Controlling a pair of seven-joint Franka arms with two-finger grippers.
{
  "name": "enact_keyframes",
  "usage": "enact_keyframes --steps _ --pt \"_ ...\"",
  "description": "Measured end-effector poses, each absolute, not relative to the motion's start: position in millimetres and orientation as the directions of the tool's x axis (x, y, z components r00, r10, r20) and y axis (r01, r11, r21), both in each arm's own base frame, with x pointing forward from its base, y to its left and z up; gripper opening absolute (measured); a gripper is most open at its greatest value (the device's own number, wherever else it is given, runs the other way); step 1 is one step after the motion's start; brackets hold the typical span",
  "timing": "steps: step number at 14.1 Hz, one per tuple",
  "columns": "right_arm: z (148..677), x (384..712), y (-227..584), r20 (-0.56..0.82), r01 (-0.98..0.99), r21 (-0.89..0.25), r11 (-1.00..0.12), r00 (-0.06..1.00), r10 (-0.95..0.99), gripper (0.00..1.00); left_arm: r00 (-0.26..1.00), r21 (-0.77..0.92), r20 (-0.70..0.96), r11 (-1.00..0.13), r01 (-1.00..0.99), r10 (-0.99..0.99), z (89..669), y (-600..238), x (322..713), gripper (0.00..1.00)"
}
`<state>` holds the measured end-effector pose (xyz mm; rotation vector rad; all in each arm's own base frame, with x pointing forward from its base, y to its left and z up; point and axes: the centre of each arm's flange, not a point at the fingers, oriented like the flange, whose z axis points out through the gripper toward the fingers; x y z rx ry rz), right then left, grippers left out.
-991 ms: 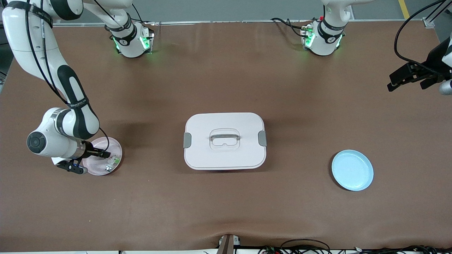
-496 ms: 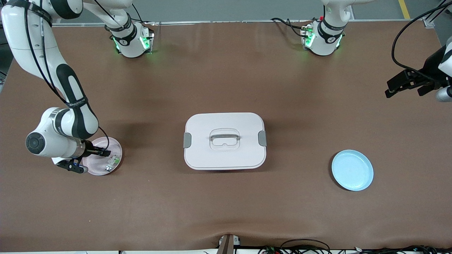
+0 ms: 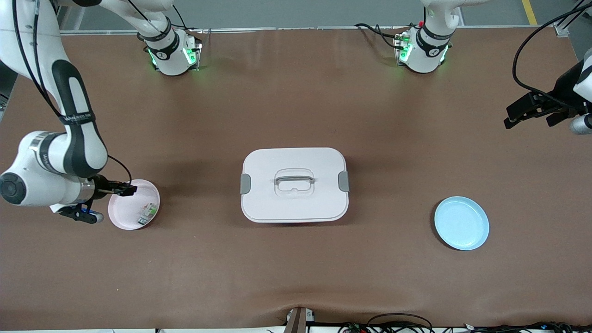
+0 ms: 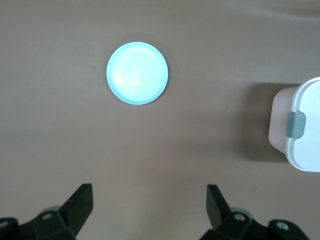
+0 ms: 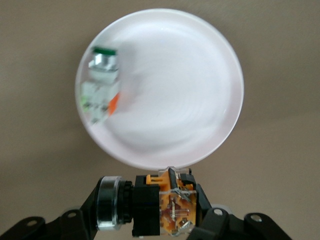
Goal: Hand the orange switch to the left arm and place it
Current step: 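Carry the switch over the white box while the left gripper approaches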
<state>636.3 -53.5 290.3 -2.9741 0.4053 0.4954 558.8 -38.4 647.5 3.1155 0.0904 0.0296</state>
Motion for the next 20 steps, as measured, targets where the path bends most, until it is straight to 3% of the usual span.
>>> enact_keyframes --steps 3,10,16,20 --pt "328 639 -32 -0.413 -0.334 -0.175 -0.926 0.879 -0.239 0.73 0.999 0.027 0.018 -0.998 0.05 0.05 648 -43 558 1.0" --pt "391 635 57 -0.55 -0.606 -0.203 -0.769 0.72 -0.422 0.73 1.0 0.061 -0.001 -0.998 -0.009 -0.009 640 -78 558 1.0" --pt "426 627 146 -0.639 -0.745 -0.142 -0.651 0.572 -0.515 0.73 0.996 0.091 -0.034 -0.992 -0.085 -0.088 624 -126 558 1.0" --pt "442 623 220 -0.622 -0.817 -0.105 -0.567 0.499 -0.604 0.73 0.992 0.164 -0.076 -0.983 -0.087 -0.1 613 -177 550 1.0"
